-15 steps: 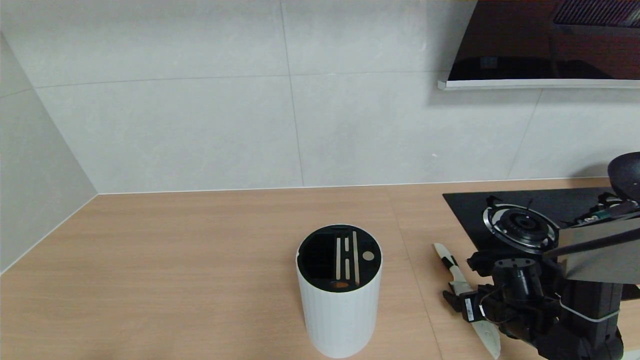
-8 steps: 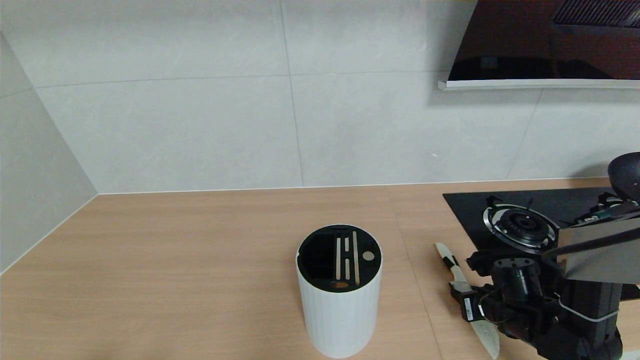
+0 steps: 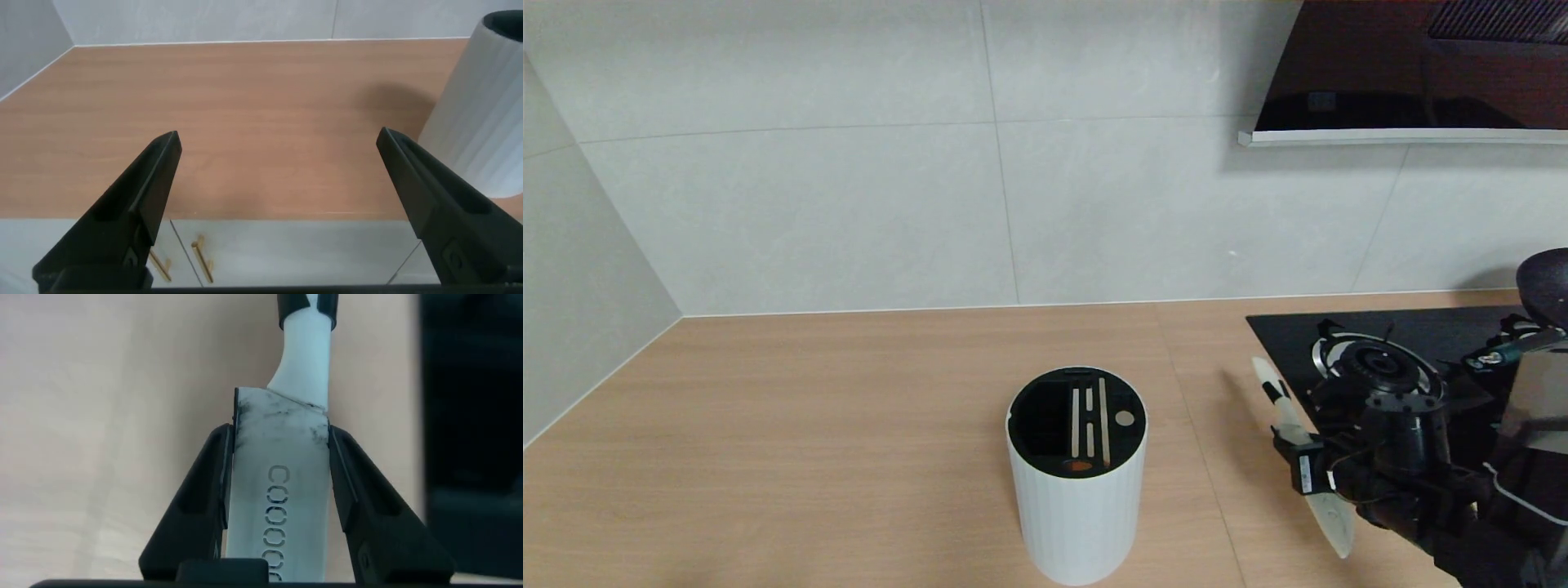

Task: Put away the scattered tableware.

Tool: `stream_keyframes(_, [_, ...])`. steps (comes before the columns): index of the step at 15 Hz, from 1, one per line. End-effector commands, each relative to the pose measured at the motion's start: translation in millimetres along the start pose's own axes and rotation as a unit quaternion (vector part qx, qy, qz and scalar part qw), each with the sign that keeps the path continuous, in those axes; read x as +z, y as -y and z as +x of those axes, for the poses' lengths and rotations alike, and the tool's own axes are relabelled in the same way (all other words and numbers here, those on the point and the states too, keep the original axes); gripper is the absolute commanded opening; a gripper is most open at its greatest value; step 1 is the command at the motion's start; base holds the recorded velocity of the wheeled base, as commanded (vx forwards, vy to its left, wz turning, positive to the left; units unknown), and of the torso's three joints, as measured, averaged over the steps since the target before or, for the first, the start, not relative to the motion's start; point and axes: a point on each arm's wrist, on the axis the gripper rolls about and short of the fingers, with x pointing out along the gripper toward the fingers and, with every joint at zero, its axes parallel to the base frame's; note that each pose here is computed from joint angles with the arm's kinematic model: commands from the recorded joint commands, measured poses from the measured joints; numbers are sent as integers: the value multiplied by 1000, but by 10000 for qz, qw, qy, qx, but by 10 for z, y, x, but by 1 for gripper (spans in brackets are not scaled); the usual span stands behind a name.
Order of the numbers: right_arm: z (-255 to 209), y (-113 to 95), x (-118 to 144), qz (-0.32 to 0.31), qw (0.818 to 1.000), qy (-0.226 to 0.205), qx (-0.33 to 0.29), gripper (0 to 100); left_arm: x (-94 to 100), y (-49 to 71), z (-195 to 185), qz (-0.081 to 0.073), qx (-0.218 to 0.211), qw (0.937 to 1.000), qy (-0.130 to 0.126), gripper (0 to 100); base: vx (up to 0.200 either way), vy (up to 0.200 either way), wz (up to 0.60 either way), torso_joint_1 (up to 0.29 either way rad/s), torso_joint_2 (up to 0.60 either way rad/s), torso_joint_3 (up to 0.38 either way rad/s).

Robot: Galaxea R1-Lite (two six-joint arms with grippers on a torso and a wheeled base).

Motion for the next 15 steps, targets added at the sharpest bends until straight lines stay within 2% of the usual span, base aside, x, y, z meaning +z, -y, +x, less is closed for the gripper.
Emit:
stream_keyframes(1, [-465,45,809,156,9917,1277,40,0,355,33,-102,4,-859,9959,301,100,0,0,0,0,0,0])
stream_keyframes(2, [-640,55,1148,187,9886,1494,70,0,590,58,-112,-12,-1515,9884,90,100,0,0,0,0,0,0])
stream_keyframes(3, [-801,30,1397,170,9875,1554,176,0,789,78,-35,-77,-2022,9790,-238,100,0,0,0,0,0,0])
stream_keyframes(4, [-991,-68,1599,152,9855,1645,389,0,1032,96,116,-149,-2514,9667,-454,100,0,0,0,0,0,0])
stream_keyframes(5, [-1139,-134,1706,125,9828,1756,564,0,1259,106,322,-234,-2858,9556,-675,100,0,0,0,0,0,0])
stream_keyframes(6, [-1230,-217,1741,111,9799,1850,741,0,1490,110,585,-297,-3037,9487,-822,100,0,0,0,0,0,0])
stream_keyframes(7, [-1285,-286,1743,107,9780,1891,873,0,1582,112,736,-327,-3108,9456,-900,100,0,0,0,0,0,0])
stream_keyframes(8, [-1438,-401,1757,180,9721,2002,1209,0,1699,163,1065,-511,-3438,9303,-1173,100,0,0,0,0,0,0])
stream_keyframes(9, [-1551,-534,1752,171,9663,2052,1542,0,1709,277,1252,-983,-3847,9055,-1495,100,0,0,0,0,0,0])
stream_keyframes(10, [-1605,-622,1733,118,9631,2041,1748,0,1701,354,1346,-1383,-4023,8892,-1685,100,0,0,0,0,0,0])
stream_keyframes(11, [-1635,-705,1693,58,9610,1989,1919,0,1689,453,1434,-1846,-4219,8674,-1887,100,0,0,0,0,0,0])
stream_keyframes(12, [-1680,-810,1585,-76,9585,1850,2170,0,1604,582,1581,-2584,-4346,8373,-2081,100,0,0,0,0,0,0])
stream_keyframes(13, [-1695,-860,1552,-127,9564,1800,2295,0,1534,650,1731,-2884,-4365,8271,-2055,100,0,0,0,0,0,0])
stream_keyframes(14, [-1716,-944,1495,-204,9534,1727,2466,0,1476,764,1860,-3014,-4451,8190,-2006,100,0,0,0,0,0,0])
stream_keyframes(15, [-1735,-1037,1430,-295,9501,1633,2640,0,1399,924,1996,-3148,-4388,8164,-2043,100,0,0,0,0,0,0])
